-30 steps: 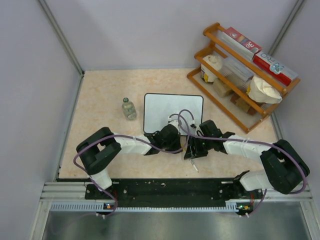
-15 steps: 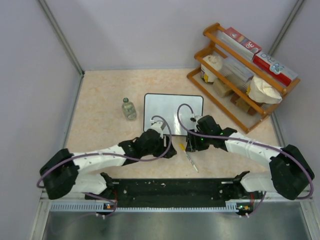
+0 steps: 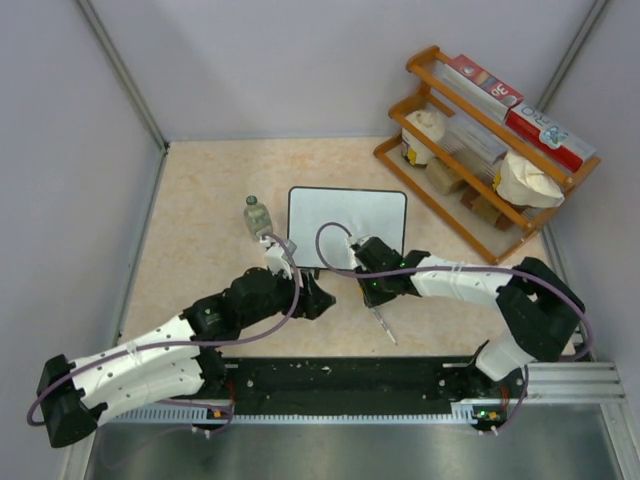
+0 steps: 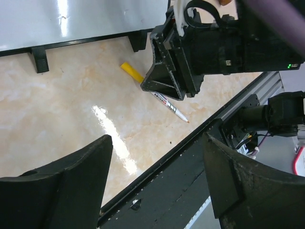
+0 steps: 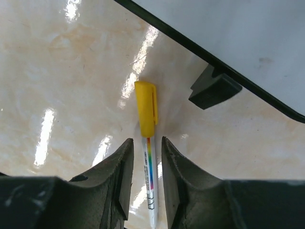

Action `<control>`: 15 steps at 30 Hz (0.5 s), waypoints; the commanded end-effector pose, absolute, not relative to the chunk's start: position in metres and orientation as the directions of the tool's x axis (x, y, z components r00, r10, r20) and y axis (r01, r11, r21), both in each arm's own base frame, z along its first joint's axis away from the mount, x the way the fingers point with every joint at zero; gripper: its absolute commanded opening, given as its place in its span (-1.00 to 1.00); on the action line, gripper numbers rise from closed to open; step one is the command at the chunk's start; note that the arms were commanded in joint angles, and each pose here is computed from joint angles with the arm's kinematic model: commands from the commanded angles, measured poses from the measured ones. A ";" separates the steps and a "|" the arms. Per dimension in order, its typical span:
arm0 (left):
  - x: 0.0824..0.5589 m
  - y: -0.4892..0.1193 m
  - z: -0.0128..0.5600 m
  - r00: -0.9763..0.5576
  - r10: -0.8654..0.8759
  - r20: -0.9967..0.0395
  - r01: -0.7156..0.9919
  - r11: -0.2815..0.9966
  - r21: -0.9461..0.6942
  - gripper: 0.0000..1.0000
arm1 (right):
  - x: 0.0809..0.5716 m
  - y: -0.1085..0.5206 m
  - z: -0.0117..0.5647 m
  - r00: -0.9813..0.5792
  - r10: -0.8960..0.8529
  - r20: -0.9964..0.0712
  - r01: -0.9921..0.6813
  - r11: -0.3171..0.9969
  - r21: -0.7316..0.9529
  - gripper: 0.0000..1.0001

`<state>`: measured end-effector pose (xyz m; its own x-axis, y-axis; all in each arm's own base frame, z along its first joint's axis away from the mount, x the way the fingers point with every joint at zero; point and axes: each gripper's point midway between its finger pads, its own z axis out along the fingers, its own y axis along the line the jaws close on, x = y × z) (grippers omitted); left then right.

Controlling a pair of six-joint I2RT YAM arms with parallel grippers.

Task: Write a sentence on the whiteboard
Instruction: Pick up the whiteboard marker without the cap from the center of the board.

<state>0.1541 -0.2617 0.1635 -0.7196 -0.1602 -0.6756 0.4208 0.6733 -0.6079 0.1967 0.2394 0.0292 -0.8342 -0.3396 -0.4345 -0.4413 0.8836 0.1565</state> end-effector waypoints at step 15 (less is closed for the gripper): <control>0.156 -0.228 0.145 -0.707 -0.161 -0.688 0.346 0.770 -0.536 0.56 | 0.196 0.234 0.009 -0.833 -0.416 -0.364 -0.449 0.894 0.005 -1.00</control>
